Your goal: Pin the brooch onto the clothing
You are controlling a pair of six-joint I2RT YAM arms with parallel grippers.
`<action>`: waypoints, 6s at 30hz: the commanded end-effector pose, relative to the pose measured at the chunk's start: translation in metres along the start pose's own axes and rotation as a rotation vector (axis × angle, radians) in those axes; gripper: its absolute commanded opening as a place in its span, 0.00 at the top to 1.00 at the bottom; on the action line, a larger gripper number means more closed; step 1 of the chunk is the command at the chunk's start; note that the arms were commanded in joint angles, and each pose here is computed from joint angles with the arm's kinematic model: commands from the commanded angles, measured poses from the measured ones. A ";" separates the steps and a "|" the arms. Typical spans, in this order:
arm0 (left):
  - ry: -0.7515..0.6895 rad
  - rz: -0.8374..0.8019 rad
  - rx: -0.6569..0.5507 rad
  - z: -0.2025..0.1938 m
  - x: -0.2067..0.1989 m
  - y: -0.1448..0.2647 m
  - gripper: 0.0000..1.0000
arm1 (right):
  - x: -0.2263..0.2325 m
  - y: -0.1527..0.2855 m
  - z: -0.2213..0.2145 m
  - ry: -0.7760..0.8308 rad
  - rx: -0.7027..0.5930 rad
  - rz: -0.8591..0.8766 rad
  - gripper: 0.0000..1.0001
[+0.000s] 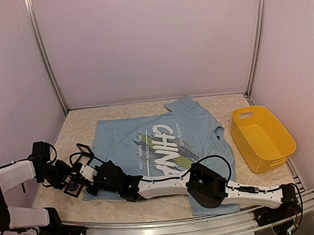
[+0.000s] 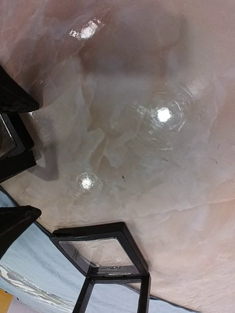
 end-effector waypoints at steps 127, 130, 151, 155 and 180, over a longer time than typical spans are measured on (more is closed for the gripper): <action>-1.719 -0.450 0.198 -0.319 -0.087 0.071 0.75 | -0.010 0.398 0.043 -0.039 0.282 0.164 0.28; -1.701 -0.450 0.216 -0.323 -0.086 0.070 0.83 | -0.003 0.395 0.043 -0.024 0.290 0.157 0.29; -1.588 -0.239 -0.043 -0.355 -0.086 0.069 0.97 | 0.012 0.350 0.053 -0.744 0.497 0.216 0.50; -1.573 -0.186 -0.007 -0.366 -0.082 0.065 0.90 | 0.014 0.362 0.040 -0.891 0.584 0.196 0.53; -1.476 -0.271 0.026 -0.377 -0.083 0.066 0.86 | 0.005 0.370 -0.028 -1.221 0.840 0.057 0.65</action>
Point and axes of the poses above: each gripper's point midway between its finger pads, its own y axis back along the fingers, its own x axis along the line the jaws close on, z = x × y, the point moved 2 cm from there along y, back along the fingers, and after that the axes turned 4 degrees about y, right-handed, at the moved point
